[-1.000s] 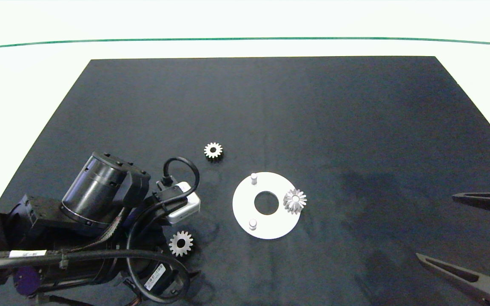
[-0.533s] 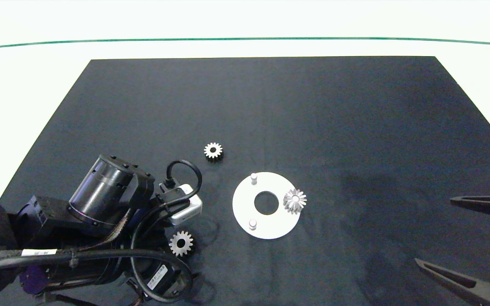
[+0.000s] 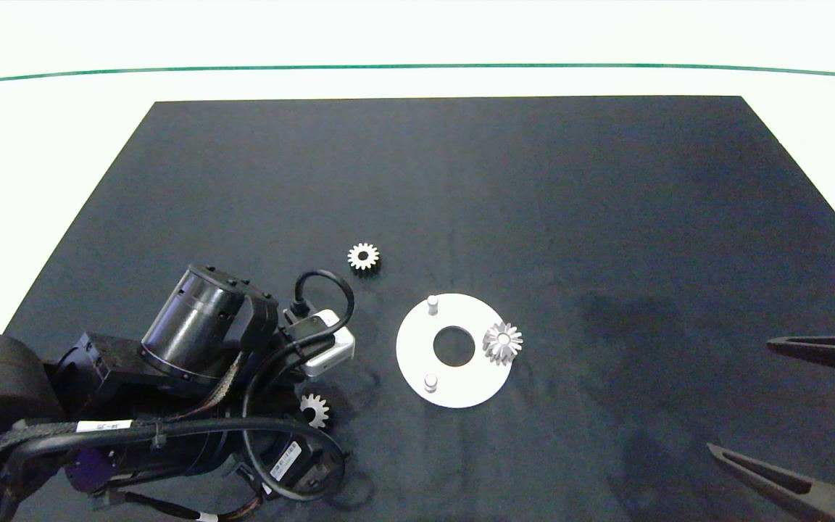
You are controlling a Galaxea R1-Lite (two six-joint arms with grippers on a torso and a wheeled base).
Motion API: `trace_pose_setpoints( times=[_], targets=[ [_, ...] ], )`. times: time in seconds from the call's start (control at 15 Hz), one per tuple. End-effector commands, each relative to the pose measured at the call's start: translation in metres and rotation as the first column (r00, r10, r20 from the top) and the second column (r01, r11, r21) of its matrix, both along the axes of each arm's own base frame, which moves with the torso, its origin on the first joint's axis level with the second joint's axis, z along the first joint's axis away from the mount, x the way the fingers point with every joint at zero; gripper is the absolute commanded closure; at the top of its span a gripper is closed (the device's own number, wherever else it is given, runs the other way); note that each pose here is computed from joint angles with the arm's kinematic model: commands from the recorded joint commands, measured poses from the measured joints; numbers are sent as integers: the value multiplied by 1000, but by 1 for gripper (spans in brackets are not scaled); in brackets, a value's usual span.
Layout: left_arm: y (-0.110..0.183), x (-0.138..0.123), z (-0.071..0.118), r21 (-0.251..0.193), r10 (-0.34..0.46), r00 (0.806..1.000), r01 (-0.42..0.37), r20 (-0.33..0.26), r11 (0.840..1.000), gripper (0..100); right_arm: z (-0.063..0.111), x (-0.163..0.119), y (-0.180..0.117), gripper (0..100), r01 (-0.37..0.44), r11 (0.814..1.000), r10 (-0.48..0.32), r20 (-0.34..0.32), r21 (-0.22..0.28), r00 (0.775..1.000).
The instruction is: Install three planetary gears onto the carrier pins
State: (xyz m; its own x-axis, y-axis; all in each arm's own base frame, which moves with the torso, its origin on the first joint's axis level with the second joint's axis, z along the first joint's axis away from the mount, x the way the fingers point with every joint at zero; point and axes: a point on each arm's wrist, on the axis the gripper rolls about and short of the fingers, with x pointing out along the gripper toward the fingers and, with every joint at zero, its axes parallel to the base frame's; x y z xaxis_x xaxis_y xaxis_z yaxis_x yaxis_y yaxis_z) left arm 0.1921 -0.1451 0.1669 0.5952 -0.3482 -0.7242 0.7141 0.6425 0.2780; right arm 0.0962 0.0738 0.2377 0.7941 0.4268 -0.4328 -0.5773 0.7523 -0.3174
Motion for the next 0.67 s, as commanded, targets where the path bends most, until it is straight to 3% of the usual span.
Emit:
trace_pose_setpoints(
  times=[0.07,0.67],
  targets=[
    [3,-2,-5,7,3,1000,-3,-4,1000,13,-1,0,0,0,0,1000,0,-2,-4,1000],
    [9,-7,-7,2,11,1000,-11,6,1000,31,-2,-1,0,0,-1,1000,1,-3,-5,1000]
  ],
)
